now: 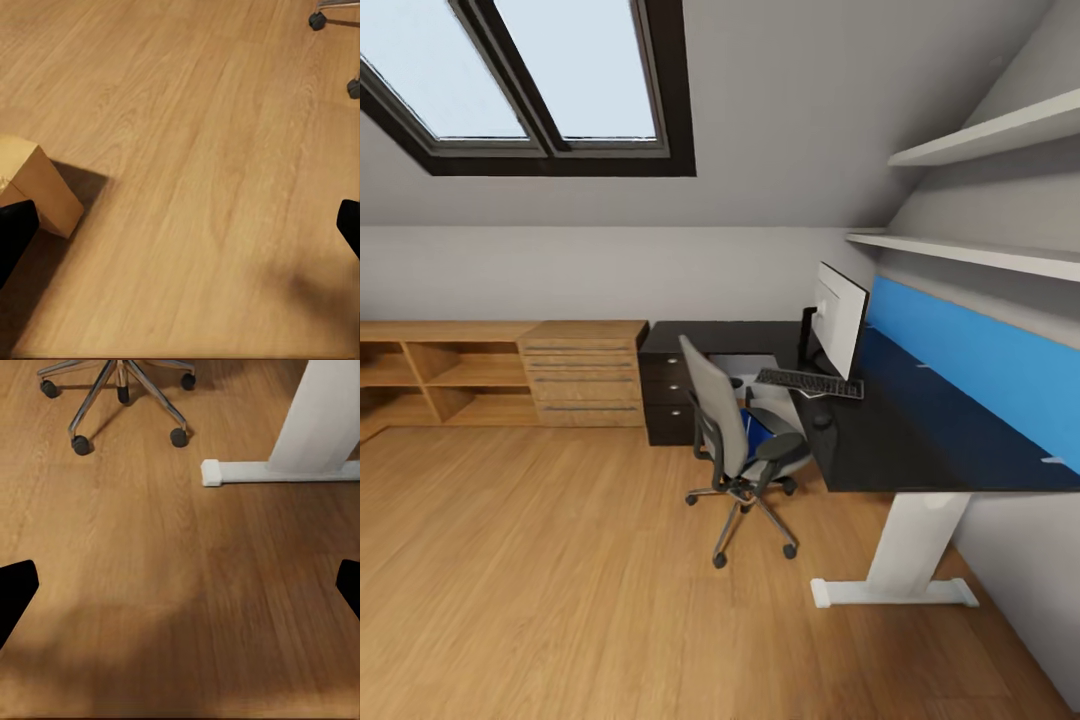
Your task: In the bedroom, organize the workspace by keeping the computer under the desk, ensuring the monitor is on the desk, placing the keyboard on the desk next to the monitor, placing the mouse on the desk next to the keyboard, moving the folder from the swivel chair onto the desk next to the mouse, stacking the notebook on top of the folder with the pen on top of the notebook, and positioning the swivel chair next to the desk.
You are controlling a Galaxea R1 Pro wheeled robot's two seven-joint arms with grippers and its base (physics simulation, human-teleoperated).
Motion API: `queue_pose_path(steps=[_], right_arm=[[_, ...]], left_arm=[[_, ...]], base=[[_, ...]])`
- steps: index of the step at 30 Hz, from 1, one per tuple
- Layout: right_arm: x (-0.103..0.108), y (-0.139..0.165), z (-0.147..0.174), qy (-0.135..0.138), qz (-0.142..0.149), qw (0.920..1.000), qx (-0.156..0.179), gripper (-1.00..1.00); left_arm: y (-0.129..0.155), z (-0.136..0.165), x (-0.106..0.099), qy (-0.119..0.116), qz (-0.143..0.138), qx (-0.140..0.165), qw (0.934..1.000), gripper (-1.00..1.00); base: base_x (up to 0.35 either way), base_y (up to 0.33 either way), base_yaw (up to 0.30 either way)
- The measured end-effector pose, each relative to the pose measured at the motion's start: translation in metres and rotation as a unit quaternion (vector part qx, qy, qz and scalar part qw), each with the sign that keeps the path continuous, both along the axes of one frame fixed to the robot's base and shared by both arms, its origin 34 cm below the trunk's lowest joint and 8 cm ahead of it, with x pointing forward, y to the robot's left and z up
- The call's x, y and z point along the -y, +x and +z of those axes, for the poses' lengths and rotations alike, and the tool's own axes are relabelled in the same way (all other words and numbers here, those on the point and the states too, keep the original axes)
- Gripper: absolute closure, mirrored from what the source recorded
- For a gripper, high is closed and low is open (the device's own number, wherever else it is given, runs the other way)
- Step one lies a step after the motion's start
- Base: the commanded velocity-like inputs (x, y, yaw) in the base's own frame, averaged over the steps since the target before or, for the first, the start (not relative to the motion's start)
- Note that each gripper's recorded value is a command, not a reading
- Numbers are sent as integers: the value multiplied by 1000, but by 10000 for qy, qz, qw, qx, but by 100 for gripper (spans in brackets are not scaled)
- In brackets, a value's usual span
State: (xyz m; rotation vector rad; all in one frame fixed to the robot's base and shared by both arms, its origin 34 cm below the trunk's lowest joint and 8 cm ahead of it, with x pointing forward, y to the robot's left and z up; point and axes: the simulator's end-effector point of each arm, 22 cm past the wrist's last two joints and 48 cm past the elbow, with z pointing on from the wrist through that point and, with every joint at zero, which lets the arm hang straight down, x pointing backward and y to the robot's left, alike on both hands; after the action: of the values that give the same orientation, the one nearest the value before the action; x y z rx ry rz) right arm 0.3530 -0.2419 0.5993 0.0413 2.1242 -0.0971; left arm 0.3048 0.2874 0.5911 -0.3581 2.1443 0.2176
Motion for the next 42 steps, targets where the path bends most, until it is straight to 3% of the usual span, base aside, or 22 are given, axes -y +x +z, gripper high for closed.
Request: queue_pose_path(steps=[11,14,16,20,23,26,28,31,36,42], right_arm=[[-6,2,-2,-51,269,9996,24,-100],[-6,2,-6,-53,282,9996,26,-100],[-5,2,-9,-57,289,9996,28,-100],[-5,2,-16,-60,292,9996,26,-100],[-5,2,-20,-60,292,9996,24,-100],[-5,2,-25,-60,292,9996,26,-100],[-5,2,-28,-60,292,9996,25,-100],[-5,2,-33,-62,290,9996,23,-100],[-3,3,-40,-78,293,9995,24,-100],[-2,3,-50,-83,299,9995,30,-100]], left_arm=[[12,2,10,-65,133,163,9998,-100],[16,1,2,34,266,221,9994,-100],[17,2,-12,206,522,256,9981,-100],[18,-3,-18,285,618,273,9973,-100],[18,-22,-17,196,598,-110,9980,-100],[11,-52,-13,22,537,-872,9947,-100],[7,-61,-12,-22,514,-1068,9929,-100],[5,-69,-10,-50,495,-1182,9917,-100],[10,-73,-10,-46,510,-1099,9926,-100],[19,-75,-20,127,746,-978,9923,-100]], base=[[-8,9,3],[0,0,0],[0,0,0],[0,0,0],[0,0,0],[0,0,0],[0,0,0],[0,0,0],[0,0,0],[0,0,0]])
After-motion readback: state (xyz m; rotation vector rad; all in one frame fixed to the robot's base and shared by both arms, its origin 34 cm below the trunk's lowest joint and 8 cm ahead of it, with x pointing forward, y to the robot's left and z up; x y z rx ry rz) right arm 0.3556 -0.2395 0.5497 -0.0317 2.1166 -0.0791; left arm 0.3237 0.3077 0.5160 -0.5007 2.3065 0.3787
